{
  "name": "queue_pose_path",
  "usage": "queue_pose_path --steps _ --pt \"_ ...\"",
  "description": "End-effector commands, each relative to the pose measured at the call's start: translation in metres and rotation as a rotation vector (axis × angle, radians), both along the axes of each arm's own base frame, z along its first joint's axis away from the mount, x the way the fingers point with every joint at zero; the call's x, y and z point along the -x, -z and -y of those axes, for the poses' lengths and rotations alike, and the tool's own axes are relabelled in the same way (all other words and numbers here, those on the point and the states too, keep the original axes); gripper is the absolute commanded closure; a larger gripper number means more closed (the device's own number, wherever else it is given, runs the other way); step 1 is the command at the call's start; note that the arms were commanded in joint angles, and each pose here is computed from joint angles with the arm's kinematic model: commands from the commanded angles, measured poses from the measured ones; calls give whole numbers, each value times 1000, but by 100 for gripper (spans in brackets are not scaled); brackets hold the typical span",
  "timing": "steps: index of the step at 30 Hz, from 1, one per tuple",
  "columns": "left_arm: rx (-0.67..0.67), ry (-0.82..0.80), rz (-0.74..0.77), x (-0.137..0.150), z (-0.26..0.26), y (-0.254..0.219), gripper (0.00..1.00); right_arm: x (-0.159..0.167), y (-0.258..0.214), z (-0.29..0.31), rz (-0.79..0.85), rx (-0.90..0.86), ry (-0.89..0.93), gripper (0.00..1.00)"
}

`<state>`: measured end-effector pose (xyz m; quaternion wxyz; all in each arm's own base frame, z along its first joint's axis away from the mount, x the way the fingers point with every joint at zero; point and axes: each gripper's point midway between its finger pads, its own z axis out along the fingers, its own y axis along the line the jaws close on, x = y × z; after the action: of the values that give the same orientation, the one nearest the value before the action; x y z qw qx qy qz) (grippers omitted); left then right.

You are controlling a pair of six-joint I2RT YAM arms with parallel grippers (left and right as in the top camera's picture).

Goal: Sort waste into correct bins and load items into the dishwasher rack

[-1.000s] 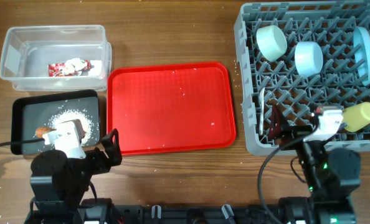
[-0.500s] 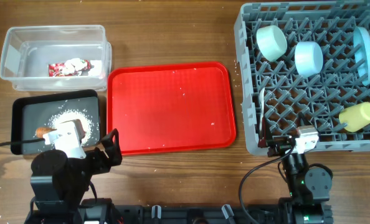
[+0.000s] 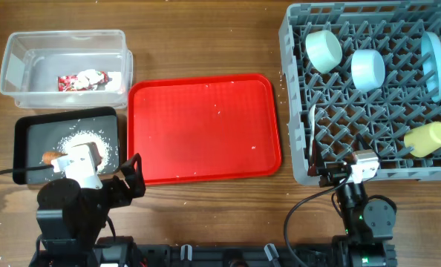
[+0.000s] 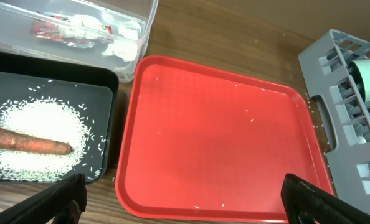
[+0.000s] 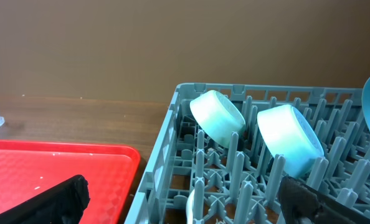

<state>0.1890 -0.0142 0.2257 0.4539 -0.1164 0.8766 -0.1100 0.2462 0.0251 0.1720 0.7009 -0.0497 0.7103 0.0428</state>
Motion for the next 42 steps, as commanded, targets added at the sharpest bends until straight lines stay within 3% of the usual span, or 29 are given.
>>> queue_pose_path --steps 1,12,16,22,30,42 --pt "-17 11 -2 0 0 2 0 0 -2 4 10 16 22 0" --pt "-28 -8 35 9 -4 -2 0 0 -2 4 10 16 22 0" --pt "-37 -22 74 18 -6 20 0 0 -2 4 10 17 22 0" --pt "-46 -45 285 -14 -10 54 0 0 -2 4 10 16 22 0" --pt "-127 -28 554 -55 -12 54 0 0 -2 4 10 16 22 0" --pt "-169 -9 537 -57 -11 68 0 0 -2 4 10 16 22 0"
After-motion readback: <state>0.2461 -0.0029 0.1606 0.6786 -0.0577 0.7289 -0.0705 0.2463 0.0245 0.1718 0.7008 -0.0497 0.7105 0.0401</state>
